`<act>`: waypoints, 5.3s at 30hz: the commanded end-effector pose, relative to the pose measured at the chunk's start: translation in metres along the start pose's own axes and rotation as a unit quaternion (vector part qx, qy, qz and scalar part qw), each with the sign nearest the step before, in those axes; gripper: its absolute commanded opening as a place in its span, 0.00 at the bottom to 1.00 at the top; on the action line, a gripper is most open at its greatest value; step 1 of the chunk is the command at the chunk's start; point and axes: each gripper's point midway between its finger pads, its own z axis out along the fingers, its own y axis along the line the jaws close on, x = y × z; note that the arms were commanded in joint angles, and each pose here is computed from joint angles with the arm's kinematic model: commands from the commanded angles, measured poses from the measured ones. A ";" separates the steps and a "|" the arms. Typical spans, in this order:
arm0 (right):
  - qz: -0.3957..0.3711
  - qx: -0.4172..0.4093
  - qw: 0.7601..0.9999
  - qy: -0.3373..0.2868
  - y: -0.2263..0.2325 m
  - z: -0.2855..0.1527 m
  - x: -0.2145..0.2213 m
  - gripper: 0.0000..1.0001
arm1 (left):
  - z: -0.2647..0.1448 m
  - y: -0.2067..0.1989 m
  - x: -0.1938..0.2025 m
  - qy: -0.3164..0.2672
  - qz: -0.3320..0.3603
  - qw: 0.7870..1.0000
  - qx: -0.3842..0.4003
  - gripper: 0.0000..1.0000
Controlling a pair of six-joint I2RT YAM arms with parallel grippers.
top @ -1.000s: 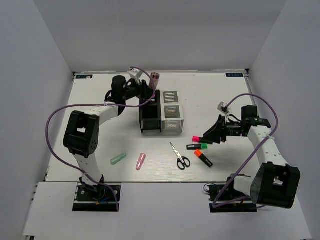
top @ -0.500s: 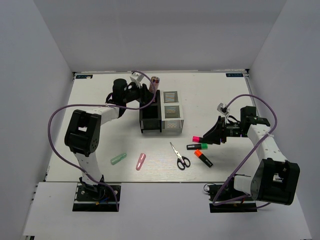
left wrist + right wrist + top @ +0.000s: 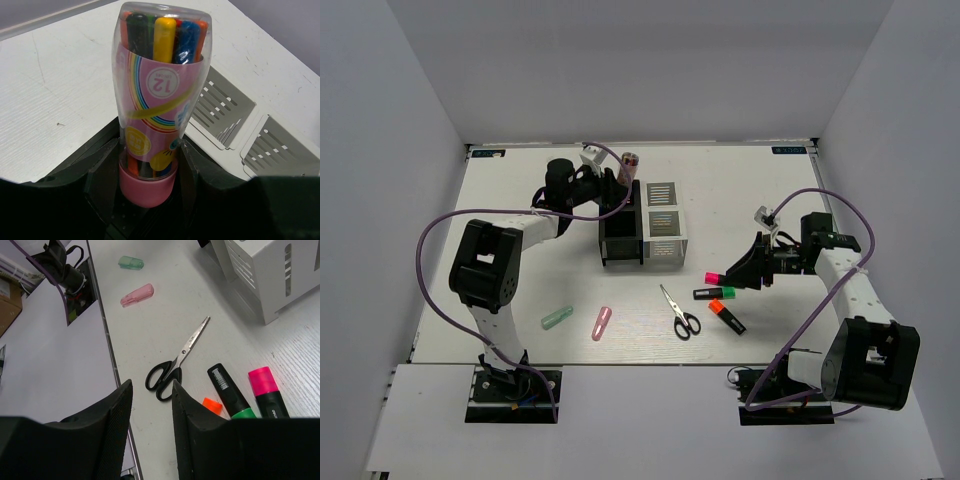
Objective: Sort the stationery into containers
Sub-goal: Place the stationery into the container, then grab a piece of stationery with the left arm, then place the stationery into the container
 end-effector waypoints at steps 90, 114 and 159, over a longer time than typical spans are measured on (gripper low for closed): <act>0.013 0.299 0.951 0.080 -0.073 -0.035 -0.078 0.00 | -0.277 -0.128 0.119 0.463 0.081 0.829 -0.302 0.58; 0.016 0.277 0.960 0.040 -0.065 -0.020 -0.042 0.60 | -0.164 -0.159 0.201 0.354 -0.102 0.902 -0.224 0.57; -0.165 -0.072 0.983 -0.023 0.051 0.013 -0.027 0.09 | -0.080 -0.136 -0.070 0.000 0.112 0.986 -0.123 0.00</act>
